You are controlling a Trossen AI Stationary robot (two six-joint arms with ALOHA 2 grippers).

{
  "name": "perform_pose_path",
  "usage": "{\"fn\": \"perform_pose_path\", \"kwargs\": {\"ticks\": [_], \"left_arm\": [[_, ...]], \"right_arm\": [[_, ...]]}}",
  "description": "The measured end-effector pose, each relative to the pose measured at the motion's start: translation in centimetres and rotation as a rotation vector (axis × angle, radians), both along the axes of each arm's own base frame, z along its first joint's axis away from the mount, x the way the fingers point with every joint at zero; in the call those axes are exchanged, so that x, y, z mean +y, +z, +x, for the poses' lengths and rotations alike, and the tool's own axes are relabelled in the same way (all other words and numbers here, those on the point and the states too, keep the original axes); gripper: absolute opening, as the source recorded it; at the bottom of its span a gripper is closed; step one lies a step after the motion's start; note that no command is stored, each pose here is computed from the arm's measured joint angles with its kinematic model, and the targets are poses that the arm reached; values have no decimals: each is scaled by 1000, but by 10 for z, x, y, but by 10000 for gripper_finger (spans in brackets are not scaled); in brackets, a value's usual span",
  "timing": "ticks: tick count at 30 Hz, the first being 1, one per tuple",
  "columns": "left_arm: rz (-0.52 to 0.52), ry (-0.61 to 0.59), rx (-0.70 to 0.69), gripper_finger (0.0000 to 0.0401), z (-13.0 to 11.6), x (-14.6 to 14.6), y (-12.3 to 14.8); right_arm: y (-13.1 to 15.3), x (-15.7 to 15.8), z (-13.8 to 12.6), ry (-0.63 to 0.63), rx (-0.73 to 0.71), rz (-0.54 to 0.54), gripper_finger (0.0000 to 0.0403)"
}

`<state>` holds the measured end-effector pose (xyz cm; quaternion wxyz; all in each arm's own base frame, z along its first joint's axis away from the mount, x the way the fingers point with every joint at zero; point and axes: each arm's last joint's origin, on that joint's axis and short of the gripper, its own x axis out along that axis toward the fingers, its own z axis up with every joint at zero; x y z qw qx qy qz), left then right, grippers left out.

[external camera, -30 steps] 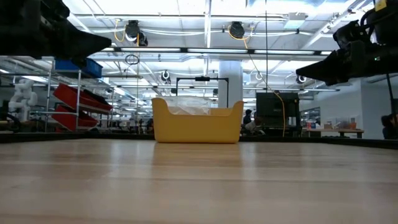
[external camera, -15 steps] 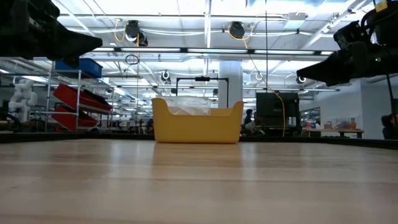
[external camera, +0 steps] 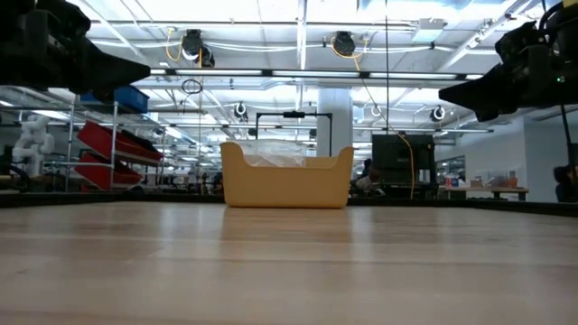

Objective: Roll bandage
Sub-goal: Return to Home Position

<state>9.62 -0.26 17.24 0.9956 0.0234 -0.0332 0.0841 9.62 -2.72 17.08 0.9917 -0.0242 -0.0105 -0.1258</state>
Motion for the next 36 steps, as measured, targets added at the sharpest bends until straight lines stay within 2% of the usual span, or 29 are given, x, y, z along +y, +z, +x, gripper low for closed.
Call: {"fn": "perform_pose_path", "kwargs": {"ticks": [6,9,36], "left_arm": [[0,0,2,0,0,0,0],[-1,1,-1,0,0,0,1],[-4,2,-9,0,0,0,2]], "right_arm": [[0,2,-3,31,-23,48,0],[-1,3,-2,4,-20,73,0],[1,21,1,37,-18,1,0]]}}
